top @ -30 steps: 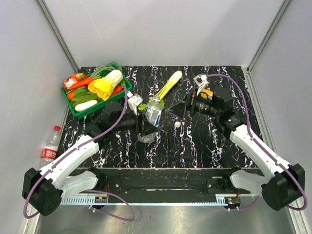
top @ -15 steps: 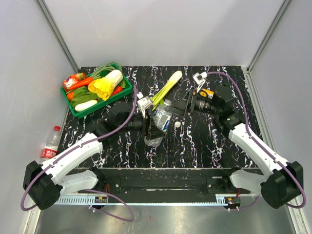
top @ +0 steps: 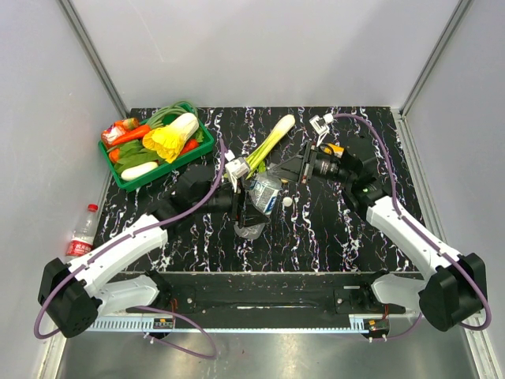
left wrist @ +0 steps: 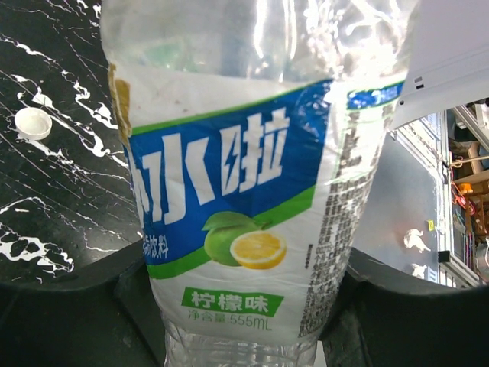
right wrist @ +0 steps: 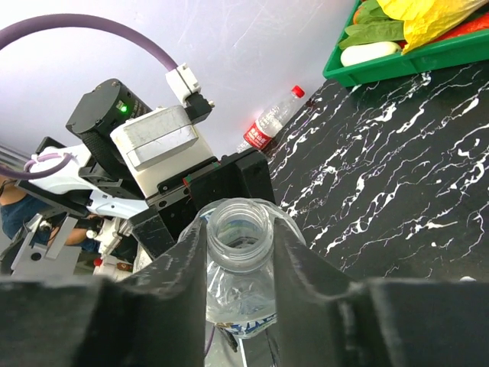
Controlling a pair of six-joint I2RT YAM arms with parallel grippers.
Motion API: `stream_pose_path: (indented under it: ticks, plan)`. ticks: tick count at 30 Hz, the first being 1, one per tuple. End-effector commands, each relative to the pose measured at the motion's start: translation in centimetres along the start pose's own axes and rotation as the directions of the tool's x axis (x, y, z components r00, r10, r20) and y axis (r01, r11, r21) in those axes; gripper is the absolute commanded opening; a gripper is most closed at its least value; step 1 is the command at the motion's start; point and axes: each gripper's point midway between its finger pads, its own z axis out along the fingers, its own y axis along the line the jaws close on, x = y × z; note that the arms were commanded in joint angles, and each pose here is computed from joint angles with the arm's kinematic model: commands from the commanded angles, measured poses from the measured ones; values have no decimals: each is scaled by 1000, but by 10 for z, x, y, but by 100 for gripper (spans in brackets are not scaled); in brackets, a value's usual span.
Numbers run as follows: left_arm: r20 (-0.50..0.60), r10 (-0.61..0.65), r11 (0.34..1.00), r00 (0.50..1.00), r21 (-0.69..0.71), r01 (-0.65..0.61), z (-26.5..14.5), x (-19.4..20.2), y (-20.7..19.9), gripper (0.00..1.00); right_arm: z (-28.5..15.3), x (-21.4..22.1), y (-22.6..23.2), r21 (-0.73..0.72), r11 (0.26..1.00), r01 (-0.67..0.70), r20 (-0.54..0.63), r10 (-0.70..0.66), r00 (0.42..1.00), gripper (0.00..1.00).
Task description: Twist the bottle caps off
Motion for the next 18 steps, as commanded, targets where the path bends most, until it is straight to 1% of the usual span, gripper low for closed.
stream_pose_path:
  ticks: [1,3,4,5,6,8,9,11,13,18]
  plan:
    - [57,82,995,995,57,-85,0,-25,-17,12,2,-11,20,-66,997,44,19,-42,999,20]
    - [48,84,995,995,56,-86,0,-24,-17,15,2,-10,20,-71,996,46,17,-45,999,5]
    - [45,84,995,995,53,-87,-1,-23,-16,19,2,-10,19,-68,997,49,17,-48,999,1]
    - [44,88,995,995,50,-90,0,-22,-15,25,2,-10,18,-64,997,51,16,-50,999,0]
    - [42,90,995,995,48,-92,-1,-20,-14,38,2,-9,18,-63,996,55,13,-55,998,0]
    - [57,99,994,993,32,-101,-3,-23,-13,84,1,-8,16,-51,997,65,13,-64,998,0]
    - [67,107,994,992,28,-109,-4,-23,-14,99,1,-8,13,-37,997,70,13,-70,997,0]
    - [89,120,993,989,12,-121,-7,-26,-13,99,0,-7,8,-9,996,89,10,-89,996,0]
    - [103,128,992,986,-6,-128,-9,-29,-12,99,-3,-7,3,25,989,143,0,-144,990,0]
    - [102,118,987,988,-120,-106,-14,-31,5,99,-8,-14,-21,173,958,230,2,-234,972,0]
